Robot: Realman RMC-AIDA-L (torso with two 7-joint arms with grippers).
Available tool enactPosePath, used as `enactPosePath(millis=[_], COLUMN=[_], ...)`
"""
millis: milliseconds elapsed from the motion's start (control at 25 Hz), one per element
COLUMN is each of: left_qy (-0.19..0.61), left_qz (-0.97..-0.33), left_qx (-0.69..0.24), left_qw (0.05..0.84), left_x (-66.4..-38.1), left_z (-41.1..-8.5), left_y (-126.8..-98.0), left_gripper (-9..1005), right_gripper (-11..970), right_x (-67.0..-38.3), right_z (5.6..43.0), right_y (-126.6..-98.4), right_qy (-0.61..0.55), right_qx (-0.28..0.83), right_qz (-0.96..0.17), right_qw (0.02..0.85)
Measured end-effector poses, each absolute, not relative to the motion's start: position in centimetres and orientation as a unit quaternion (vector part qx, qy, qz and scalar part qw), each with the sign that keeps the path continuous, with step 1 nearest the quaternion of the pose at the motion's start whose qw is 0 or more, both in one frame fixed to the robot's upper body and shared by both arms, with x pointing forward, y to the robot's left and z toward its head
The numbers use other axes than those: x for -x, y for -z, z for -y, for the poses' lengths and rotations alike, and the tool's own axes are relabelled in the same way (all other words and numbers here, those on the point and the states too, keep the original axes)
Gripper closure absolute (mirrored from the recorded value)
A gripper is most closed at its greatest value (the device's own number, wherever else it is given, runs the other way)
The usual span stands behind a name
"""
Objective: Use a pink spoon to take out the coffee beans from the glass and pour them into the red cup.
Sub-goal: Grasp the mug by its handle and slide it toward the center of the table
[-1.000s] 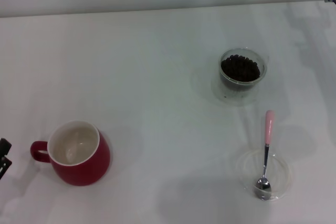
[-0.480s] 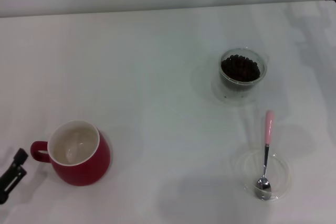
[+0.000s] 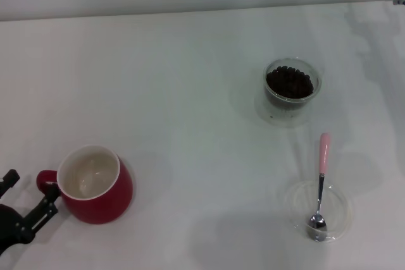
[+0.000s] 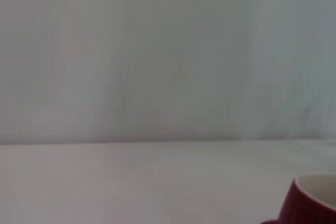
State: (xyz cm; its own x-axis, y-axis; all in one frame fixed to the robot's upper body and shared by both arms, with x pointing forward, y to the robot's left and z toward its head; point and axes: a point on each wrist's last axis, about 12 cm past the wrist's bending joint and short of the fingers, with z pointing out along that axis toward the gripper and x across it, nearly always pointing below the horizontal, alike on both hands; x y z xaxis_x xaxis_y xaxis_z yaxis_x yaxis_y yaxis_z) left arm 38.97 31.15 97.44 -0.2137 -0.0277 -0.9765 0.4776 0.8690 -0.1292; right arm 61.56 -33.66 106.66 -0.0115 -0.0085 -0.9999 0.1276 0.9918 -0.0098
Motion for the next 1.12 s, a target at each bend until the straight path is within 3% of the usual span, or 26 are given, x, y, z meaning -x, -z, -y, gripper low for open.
enactPosePath(millis=[1120], left_qy=[0.191], left_qz=[-0.761], left_qx=[-0.156], left_qw=[0.6], left_x=[-40.8], left_z=[-31.1], left_y=[-97.3], left_gripper=[118], right_gripper=[88], right_x=[-61.3], right_z=[34.0], right_y=[-106.5], right_qy=[0.051], right_qx=[-0.055], right_qz=[-0.709], right_qw=[0.701])
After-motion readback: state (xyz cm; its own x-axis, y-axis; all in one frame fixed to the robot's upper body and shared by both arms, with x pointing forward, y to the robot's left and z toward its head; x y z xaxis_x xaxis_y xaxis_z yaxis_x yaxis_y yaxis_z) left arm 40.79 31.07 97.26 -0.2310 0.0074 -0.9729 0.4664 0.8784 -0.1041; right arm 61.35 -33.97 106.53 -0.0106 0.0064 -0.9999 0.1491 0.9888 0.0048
